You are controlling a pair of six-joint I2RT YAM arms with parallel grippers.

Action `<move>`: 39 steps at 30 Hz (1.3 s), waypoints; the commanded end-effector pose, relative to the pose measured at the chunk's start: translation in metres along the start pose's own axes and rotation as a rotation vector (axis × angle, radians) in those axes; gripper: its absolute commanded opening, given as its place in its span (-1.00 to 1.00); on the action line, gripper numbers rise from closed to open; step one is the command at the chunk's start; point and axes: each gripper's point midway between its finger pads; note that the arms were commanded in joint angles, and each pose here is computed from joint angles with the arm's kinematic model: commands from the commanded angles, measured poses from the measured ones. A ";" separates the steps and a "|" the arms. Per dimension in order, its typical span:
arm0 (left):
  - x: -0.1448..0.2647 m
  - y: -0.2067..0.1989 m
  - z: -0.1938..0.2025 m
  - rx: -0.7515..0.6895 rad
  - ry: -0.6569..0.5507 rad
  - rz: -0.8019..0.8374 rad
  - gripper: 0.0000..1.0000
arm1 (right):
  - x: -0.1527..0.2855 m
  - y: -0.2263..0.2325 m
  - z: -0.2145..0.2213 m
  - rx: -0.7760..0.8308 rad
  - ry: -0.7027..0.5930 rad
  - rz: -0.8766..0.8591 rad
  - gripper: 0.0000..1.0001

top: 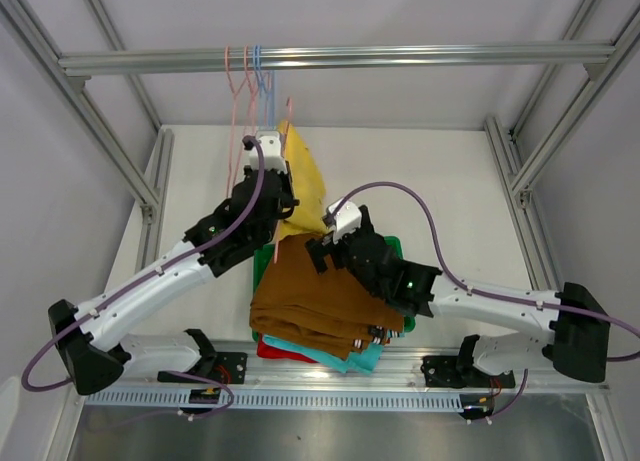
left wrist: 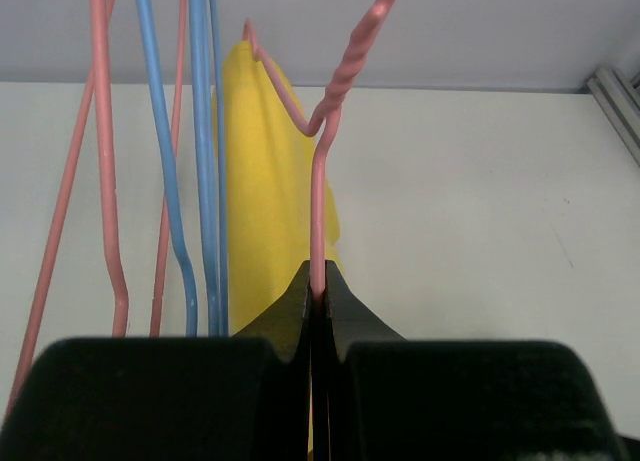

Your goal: Remove the trousers from the hanger

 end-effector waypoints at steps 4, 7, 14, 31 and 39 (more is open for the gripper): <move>0.023 0.010 -0.029 0.137 -0.075 0.009 -0.99 | -0.033 -0.001 -0.068 -0.088 -0.194 0.015 0.97; 0.025 0.011 -0.029 0.139 -0.075 0.012 -0.99 | -0.046 0.007 -0.073 -0.107 -0.193 -0.027 0.96; 0.028 0.012 -0.034 0.148 -0.080 0.034 -0.99 | -0.060 0.022 -0.075 -0.137 -0.174 -0.087 0.96; 0.032 0.008 -0.037 0.180 -0.063 0.097 -0.99 | -0.090 0.021 -0.051 -0.129 -0.160 -0.041 0.96; 0.032 0.001 -0.034 0.179 -0.045 0.129 -0.99 | -0.109 0.003 -0.050 -0.081 -0.189 0.054 0.94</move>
Point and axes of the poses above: each gripper's point midway between its finger pads, its own x axis back along the fingers, its own y axis along the line the jaws close on, z = x × y, and after that the axes turned 4 degrees about -x, right-handed
